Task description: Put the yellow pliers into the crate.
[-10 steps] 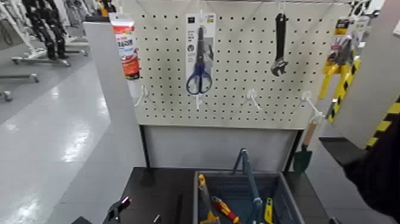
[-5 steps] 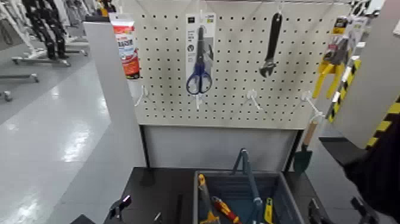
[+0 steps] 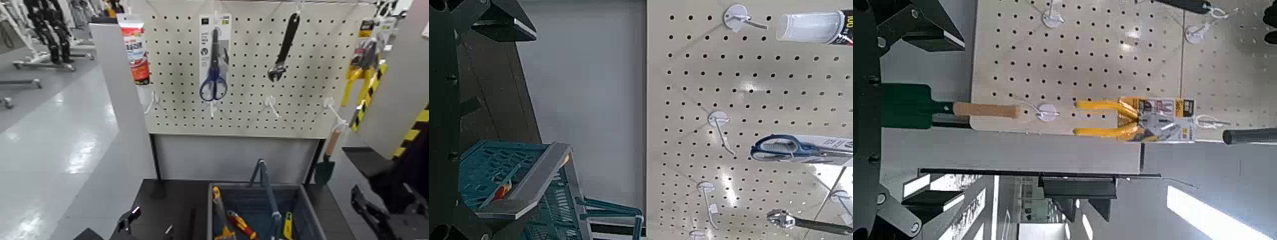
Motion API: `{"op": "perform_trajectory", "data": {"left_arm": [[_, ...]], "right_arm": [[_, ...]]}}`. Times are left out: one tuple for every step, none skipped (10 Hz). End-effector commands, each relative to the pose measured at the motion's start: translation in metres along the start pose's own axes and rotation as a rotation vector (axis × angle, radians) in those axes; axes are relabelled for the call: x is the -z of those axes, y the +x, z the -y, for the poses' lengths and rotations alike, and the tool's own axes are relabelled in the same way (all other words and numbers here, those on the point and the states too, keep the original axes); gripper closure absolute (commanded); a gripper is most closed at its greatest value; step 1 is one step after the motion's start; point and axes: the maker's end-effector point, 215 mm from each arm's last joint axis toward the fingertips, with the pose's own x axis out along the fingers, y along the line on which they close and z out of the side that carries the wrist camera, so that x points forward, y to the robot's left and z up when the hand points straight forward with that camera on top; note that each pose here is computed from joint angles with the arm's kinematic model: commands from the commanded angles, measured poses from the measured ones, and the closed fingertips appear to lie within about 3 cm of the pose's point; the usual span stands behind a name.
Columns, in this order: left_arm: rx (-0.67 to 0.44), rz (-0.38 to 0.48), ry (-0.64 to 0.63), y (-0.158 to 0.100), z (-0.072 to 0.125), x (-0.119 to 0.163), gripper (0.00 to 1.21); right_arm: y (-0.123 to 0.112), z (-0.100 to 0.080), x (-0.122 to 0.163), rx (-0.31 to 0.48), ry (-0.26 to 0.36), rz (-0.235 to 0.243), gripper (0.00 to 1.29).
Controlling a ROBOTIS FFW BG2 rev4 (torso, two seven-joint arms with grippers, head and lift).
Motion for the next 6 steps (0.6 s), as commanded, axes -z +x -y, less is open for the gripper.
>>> {"op": "perform_trajectory", "data": {"left_arm": [[0.003,0.003,-0.002,0.001,0.001,0.0,0.12],[0.002,0.001,-0.003,0.001,0.002,0.001,0.12],[0.004,0.002,-0.005,0.001,0.003,0.001,0.12],[0.007,0.003,-0.005,0.002,0.004,0.0,0.12],[0.005,0.003,-0.005,0.002,0.003,0.0,0.12],[0.007,0.003,-0.007,0.002,0.004,0.001,0.12]], "right_arm": [[0.021,0.023,-0.03,0.007,-0.015,0.045,0.24],[0.03,0.031,-0.04,0.0,-0.013,0.054,0.24],[0.04,0.034,-0.05,-0.016,-0.002,0.066,0.24],[0.049,0.038,-0.057,-0.03,0.002,0.071,0.24],[0.059,0.041,-0.065,-0.053,0.005,0.074,0.24],[0.066,0.043,-0.075,-0.065,0.005,0.092,0.24]]}}
